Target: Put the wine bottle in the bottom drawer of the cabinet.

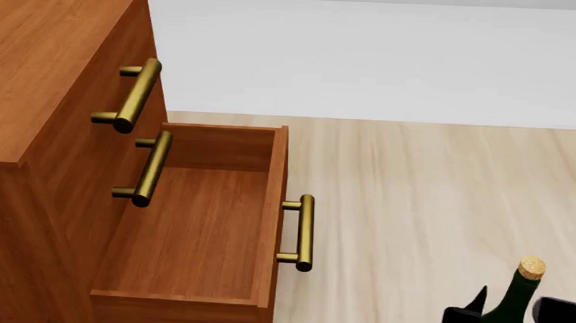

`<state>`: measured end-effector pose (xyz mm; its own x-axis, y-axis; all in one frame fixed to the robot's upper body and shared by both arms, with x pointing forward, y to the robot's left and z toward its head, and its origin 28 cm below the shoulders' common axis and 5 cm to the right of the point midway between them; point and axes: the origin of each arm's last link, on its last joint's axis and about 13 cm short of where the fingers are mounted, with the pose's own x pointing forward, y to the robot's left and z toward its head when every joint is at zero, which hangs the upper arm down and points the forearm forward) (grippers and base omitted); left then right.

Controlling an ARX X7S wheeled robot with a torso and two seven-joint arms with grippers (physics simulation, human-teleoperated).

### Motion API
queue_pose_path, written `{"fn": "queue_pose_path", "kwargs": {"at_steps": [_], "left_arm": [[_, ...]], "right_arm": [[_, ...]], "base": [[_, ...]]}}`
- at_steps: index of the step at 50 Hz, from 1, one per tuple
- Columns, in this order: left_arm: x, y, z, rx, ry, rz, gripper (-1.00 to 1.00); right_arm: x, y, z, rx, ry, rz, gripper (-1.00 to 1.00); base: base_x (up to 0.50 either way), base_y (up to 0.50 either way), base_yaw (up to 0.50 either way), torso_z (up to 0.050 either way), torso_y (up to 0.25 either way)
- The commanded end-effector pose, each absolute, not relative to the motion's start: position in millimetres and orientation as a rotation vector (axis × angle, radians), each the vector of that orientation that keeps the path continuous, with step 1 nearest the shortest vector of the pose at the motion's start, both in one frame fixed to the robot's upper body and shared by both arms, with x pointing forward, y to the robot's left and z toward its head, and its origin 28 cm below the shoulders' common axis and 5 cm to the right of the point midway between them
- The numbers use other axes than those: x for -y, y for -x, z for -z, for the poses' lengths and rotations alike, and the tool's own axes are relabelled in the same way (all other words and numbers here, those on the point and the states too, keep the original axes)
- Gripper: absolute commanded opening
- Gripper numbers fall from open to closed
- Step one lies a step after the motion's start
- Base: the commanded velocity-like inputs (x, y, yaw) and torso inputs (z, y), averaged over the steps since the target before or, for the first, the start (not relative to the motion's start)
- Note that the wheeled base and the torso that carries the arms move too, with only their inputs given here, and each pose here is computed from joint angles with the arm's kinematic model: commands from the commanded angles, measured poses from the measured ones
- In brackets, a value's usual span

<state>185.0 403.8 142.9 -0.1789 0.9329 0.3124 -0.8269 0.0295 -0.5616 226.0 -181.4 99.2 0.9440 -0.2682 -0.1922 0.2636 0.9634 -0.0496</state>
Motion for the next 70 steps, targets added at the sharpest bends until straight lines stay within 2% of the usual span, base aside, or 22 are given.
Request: {"fn": "queue_pose_path", "kwargs": {"at_steps": [1,41,42,70], "left_arm": [[-404,-185,-143,0.760,0.184,-1.579,1.00],[-404,-186,-141,0.758,0.187,-1.576,1.00],[-404,-186,-141,0.758,0.185,-1.577,1.00],[-404,-185,-141,0.758,0.189,-1.575,1.00]], "right_arm": [[181,-232,-95,-0.219,0.032,0.263,1.00],[178,-239,-88,-0.237,0.040,0.251,1.00],[179,-239,-88,-0.234,0.040,0.253,-1.00],[174,-236,-102,-0.179,0.048,0.229,-1.00]], "base": [[0.00,0.00,0.00,0.000,0.000],[0.00,0.00,0.00,0.000,0.000],[0.00,0.00,0.00,0.000,0.000],[0.00,0.00,0.00,0.000,0.000]]}}
